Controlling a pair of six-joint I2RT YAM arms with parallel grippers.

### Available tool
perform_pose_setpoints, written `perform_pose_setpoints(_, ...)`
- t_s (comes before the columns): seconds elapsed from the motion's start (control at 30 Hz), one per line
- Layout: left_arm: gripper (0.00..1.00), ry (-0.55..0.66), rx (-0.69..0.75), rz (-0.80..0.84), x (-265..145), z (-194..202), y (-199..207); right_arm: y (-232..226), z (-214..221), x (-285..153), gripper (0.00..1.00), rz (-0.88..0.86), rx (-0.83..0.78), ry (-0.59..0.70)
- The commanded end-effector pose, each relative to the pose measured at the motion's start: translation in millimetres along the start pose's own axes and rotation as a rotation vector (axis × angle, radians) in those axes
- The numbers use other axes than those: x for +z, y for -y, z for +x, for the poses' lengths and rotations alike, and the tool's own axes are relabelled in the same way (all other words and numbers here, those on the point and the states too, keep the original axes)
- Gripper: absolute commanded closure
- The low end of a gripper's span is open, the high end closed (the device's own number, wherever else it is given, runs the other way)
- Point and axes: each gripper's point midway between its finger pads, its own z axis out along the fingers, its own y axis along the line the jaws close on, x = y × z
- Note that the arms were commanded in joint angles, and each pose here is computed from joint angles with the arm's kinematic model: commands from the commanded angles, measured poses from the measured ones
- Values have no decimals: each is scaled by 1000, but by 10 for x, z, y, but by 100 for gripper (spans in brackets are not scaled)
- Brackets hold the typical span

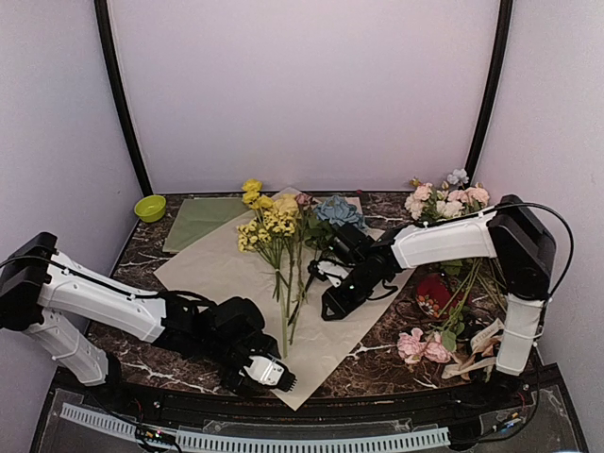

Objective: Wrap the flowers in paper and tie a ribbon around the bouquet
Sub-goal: Pick up the bottom corner of the flattened wrapping paper from the center of the board.

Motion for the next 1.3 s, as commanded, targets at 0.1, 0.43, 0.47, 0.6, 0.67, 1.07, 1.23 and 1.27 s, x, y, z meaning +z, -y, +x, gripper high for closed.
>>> perform_pose_setpoints(0.1, 19, -55, 30, -172, 118, 93, -307, -82, 144, 215, 62, -68, 17, -25)
perform_pose_setpoints(0.43, 37, -20, -2, -301, 30, 9, -547, -30, 391, 245, 62, -56, 6, -92)
perform_pose_setpoints(0.47, 40, -9, -4, -307, 14, -10, -558, -32, 404, 239, 62, -57, 3, -96)
perform_pose_setpoints(0.6, 61, -15, -9, -302, 32, 20, -565, -73, 400, 197, 62, -78, -12, -97)
perform_pose_setpoints(0.67, 74, -22, -25, -301, 47, 44, -584, -100, 400, 180, 62, -93, -23, -99)
perform_pose_setpoints(1.07, 100, 117, -154, -181, -162, -120, -557, -448, -89, -534, 61, -303, -129, 146)
perform_pose_setpoints(1.23, 100, 159, -218, -114, -225, -144, -589, -597, -225, -930, 57, -310, -295, 383)
perform_pose_setpoints(1.27, 100, 162, -225, -109, -230, -139, -589, -628, -239, -1050, 55, -299, -352, 456)
